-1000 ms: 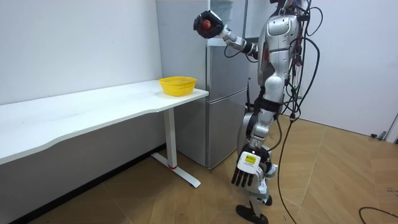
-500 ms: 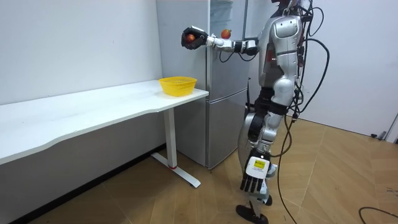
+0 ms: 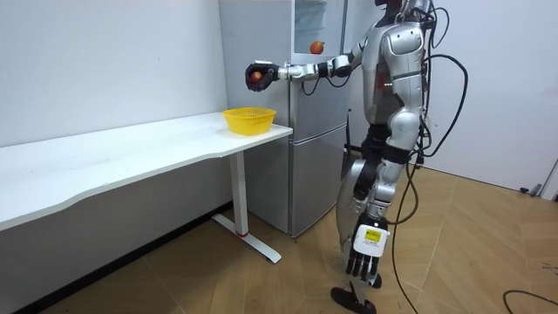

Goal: Retrieve from the upper fridge

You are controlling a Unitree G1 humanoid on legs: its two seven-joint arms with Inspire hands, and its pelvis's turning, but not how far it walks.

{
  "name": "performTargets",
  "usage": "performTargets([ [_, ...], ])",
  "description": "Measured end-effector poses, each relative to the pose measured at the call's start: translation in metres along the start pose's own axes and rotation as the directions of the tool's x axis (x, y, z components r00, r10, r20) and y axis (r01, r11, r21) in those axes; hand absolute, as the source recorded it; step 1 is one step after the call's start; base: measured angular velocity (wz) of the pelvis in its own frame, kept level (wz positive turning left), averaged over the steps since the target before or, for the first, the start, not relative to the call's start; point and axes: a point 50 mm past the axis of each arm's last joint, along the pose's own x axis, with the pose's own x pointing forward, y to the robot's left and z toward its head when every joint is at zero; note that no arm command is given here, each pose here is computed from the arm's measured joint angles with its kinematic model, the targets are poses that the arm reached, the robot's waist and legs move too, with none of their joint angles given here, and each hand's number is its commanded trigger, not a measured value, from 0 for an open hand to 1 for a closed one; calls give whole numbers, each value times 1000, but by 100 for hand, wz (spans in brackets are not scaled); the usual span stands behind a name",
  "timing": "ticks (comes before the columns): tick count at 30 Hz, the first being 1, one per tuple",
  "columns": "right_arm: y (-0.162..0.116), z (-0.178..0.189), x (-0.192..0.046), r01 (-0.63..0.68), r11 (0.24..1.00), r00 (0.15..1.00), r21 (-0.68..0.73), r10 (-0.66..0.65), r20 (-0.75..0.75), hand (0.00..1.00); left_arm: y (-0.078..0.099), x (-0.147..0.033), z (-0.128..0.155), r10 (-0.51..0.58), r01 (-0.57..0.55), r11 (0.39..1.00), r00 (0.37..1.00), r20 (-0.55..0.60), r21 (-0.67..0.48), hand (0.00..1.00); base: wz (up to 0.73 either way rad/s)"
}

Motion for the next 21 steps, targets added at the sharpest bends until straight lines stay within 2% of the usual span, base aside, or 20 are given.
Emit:
performTargets([
  [6,7,-13,-3,-32,999,998,-38,30,-50,100,-5,1,11,-18,16,999,999,37,30,0,0],
  [17,14,-9,-3,-45,994,999,-98,43,-22,100,-6,2,20,-23,19,998,998,62,52,0,0],
  [18,14,-9,-3,-45,994,999,-98,43,-22,66,-6,2,21,-23,19,998,998,63,52,0,0],
  [19,14,-9,-3,-45,994,999,-99,43,-22,0,-6,2,21,-23,19,998,998,64,52,0,0],
  [21,14,-9,-3,-47,993,999,-111,45,-18,0,-7,1,22,-24,21,998,997,70,56,0,0],
])
